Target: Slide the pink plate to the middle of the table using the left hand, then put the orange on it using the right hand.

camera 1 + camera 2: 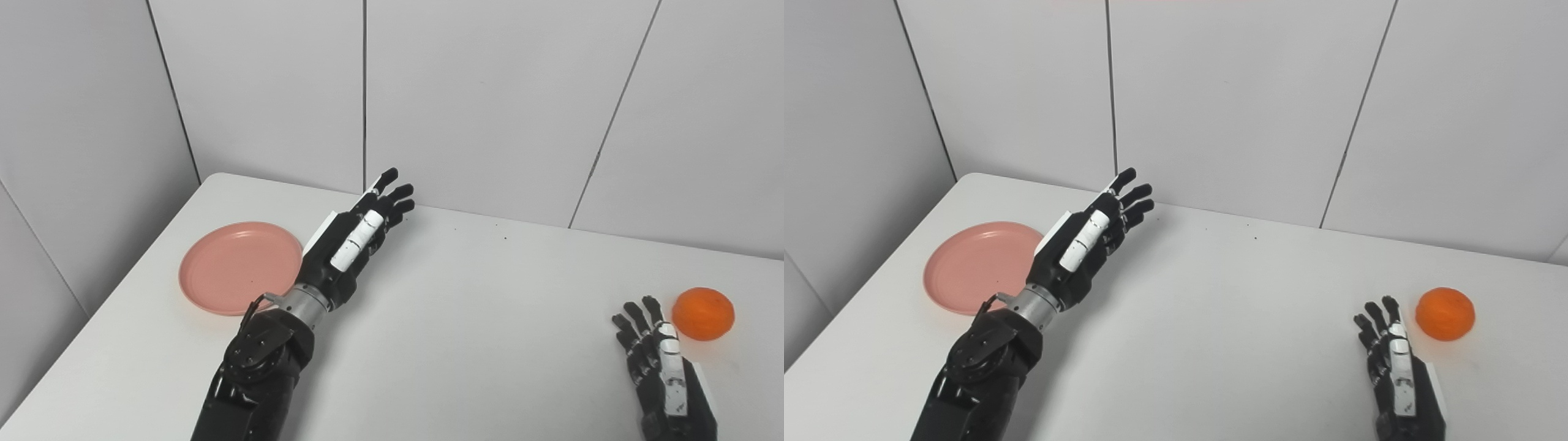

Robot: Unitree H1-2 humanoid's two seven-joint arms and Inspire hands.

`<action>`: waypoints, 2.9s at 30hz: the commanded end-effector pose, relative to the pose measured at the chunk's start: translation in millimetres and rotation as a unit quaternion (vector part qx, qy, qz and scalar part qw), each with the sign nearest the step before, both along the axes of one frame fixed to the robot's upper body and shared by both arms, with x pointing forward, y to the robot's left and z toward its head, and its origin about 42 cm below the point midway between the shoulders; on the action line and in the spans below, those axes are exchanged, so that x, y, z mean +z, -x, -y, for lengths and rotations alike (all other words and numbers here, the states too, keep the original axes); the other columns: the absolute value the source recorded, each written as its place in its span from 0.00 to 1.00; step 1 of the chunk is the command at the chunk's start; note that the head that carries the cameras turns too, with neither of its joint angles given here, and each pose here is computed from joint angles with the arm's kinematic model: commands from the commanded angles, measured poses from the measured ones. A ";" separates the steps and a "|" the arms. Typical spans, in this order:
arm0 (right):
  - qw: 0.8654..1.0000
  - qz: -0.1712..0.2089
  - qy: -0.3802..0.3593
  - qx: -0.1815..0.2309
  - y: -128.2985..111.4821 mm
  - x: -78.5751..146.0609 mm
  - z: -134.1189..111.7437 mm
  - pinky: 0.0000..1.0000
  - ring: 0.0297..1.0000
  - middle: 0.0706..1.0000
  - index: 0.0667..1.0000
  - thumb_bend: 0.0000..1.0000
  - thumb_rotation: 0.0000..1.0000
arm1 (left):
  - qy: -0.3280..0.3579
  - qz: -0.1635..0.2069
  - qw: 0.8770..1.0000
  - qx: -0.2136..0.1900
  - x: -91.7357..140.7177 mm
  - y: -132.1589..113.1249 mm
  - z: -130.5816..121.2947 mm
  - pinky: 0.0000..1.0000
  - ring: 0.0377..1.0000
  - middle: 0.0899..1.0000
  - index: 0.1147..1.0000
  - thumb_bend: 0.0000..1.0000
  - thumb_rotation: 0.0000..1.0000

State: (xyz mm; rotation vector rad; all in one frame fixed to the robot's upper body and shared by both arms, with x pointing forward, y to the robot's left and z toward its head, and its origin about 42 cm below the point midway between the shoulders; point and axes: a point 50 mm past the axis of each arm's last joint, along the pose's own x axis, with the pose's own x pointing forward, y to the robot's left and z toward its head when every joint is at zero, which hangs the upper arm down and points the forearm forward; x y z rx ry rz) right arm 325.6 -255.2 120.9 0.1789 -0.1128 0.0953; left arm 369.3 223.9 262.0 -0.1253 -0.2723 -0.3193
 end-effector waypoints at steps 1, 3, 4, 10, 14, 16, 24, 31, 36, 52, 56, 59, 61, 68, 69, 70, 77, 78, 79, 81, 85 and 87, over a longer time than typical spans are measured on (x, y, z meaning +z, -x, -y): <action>1.000 0.003 -0.008 -0.001 7.8 -11.8 -0.4 1.00 0.92 0.94 1.00 0.69 0.94 | -0.016 0.057 0.998 -0.016 35.8 -7.8 -8.4 0.83 0.82 0.81 0.88 0.86 0.91; 1.000 0.003 -0.009 -0.002 7.5 -12.7 -0.6 1.00 0.92 0.94 0.99 0.68 0.94 | -0.025 0.072 0.997 -0.019 45.8 -13.5 -20.7 0.82 0.81 0.79 0.88 0.89 0.90; 1.000 0.003 -0.010 -0.002 7.4 -12.9 -0.7 1.00 0.92 0.94 0.99 0.68 0.94 | -0.026 0.075 0.997 -0.021 48.2 -14.9 -24.1 0.82 0.80 0.78 0.87 0.89 0.90; 1.000 0.003 -0.006 -0.002 7.0 -15.8 -0.5 1.00 0.91 0.93 0.98 0.70 0.94 | -0.071 0.122 0.990 -0.029 81.6 -30.4 -62.1 0.76 0.81 0.81 0.86 0.90 0.92; 1.000 0.003 -0.003 0.000 7.0 -16.6 -0.6 1.00 0.91 0.93 0.99 0.69 0.95 | -0.119 0.138 0.982 -0.048 104.3 -40.2 -91.0 0.70 0.80 0.80 0.86 0.92 0.91; 1.000 0.003 -0.003 -0.001 6.7 -16.7 -0.5 1.00 0.91 0.93 0.98 0.70 0.95 | -0.126 0.140 0.981 -0.048 111.4 -43.8 -103.8 0.66 0.79 0.79 0.87 0.91 0.87; 1.000 0.001 -0.006 -0.001 6.5 -17.1 1.1 1.00 0.91 0.92 0.98 0.69 0.95 | -0.128 0.133 0.983 0.011 121.6 -57.2 -152.6 0.69 0.79 0.81 0.84 0.92 0.85; 1.000 0.000 -0.005 -0.003 7.0 -17.3 3.9 1.00 0.90 0.91 0.98 0.69 0.95 | -0.132 0.110 0.983 0.069 110.4 -70.4 -198.8 0.80 0.84 0.83 0.90 0.92 0.88; 1.000 -0.001 -0.006 -0.001 6.5 -18.1 5.9 1.00 0.89 0.91 0.97 0.70 0.94 | -0.120 0.089 0.985 0.090 98.3 -81.9 -233.1 0.88 0.86 0.83 0.92 0.89 0.85; 1.000 -0.001 -0.003 0.003 6.5 -17.5 10.2 1.00 0.88 0.91 0.99 0.66 0.97 | -0.081 0.014 0.983 0.164 40.1 -82.0 -269.8 0.93 0.92 0.87 0.94 0.84 0.87; 1.000 -0.002 -0.002 0.005 6.2 -17.6 13.0 1.00 0.89 0.91 1.00 0.67 0.97 | -0.066 -0.015 0.984 0.166 21.6 -79.7 -268.0 0.96 0.93 0.89 0.99 0.83 0.88; 1.000 -0.001 -0.003 0.006 5.5 -18.0 16.6 1.00 0.88 0.92 1.00 0.68 0.97 | -0.070 -0.025 0.983 0.165 11.1 -79.1 -264.7 1.00 0.95 0.91 1.00 0.82 0.89; 1.000 -0.001 -0.006 0.010 4.3 -18.6 19.8 1.00 0.89 0.92 1.00 0.67 0.98 | -0.067 -0.031 0.984 0.163 3.6 -80.5 -263.6 1.00 0.94 0.90 1.00 0.86 0.86; 1.000 -0.004 -0.013 0.014 -0.6 -20.2 22.7 1.00 0.90 0.94 1.00 0.71 0.99 | -0.059 -0.063 0.981 0.175 -17.9 -80.0 -268.6 0.96 0.90 0.88 0.99 0.87 0.86; 1.000 -0.005 -0.015 0.013 -0.3 -20.1 22.7 1.00 0.89 0.93 1.00 0.71 0.98 | -0.056 -0.066 0.980 0.178 -19.1 -79.6 -269.2 0.98 0.91 0.89 0.99 0.86 0.86; 1.000 -0.004 -0.019 0.013 0.1 -20.0 22.5 1.00 0.89 0.93 1.00 0.72 0.98 | -0.055 -0.069 0.980 0.179 -20.7 -79.2 -270.4 0.98 0.91 0.89 0.99 0.86 0.86; 1.000 -0.003 -0.024 0.012 1.9 -17.8 25.8 1.00 0.89 0.93 1.00 0.72 0.96 | -0.044 -0.092 0.978 0.180 -39.6 -77.2 -278.8 1.00 0.91 0.86 0.97 0.84 0.81; 1.000 -0.003 -0.023 0.012 2.1 -17.6 26.8 1.00 0.89 0.93 1.00 0.72 0.96 | -0.045 -0.094 0.978 0.182 -42.7 -76.9 -280.1 1.00 0.91 0.86 0.96 0.84 0.80; 1.000 -0.004 -0.021 0.011 2.2 -17.4 27.6 1.00 0.89 0.93 1.00 0.72 0.96 | -0.047 -0.098 0.977 0.185 -46.2 -76.4 -282.3 0.95 0.90 0.85 0.94 0.85 0.79; 1.000 -0.004 -0.019 0.011 2.4 -17.2 29.7 1.00 0.88 0.93 1.00 0.72 0.97 | -0.045 -0.106 0.974 0.195 -51.6 -75.6 -285.3 0.90 0.88 0.84 0.93 0.88 0.78; 1.000 -0.005 -0.019 0.010 3.0 -16.0 31.9 1.00 0.88 0.93 1.00 0.72 0.97 | -0.033 -0.109 0.972 0.207 -56.6 -74.4 -289.8 0.89 0.86 0.82 0.90 0.89 0.77; 1.000 -0.006 -0.023 0.007 3.6 -15.3 32.0 1.00 0.89 0.93 1.00 0.71 0.97 | -0.026 -0.109 0.972 0.206 -57.9 -73.0 -292.9 0.89 0.86 0.81 0.89 0.89 0.76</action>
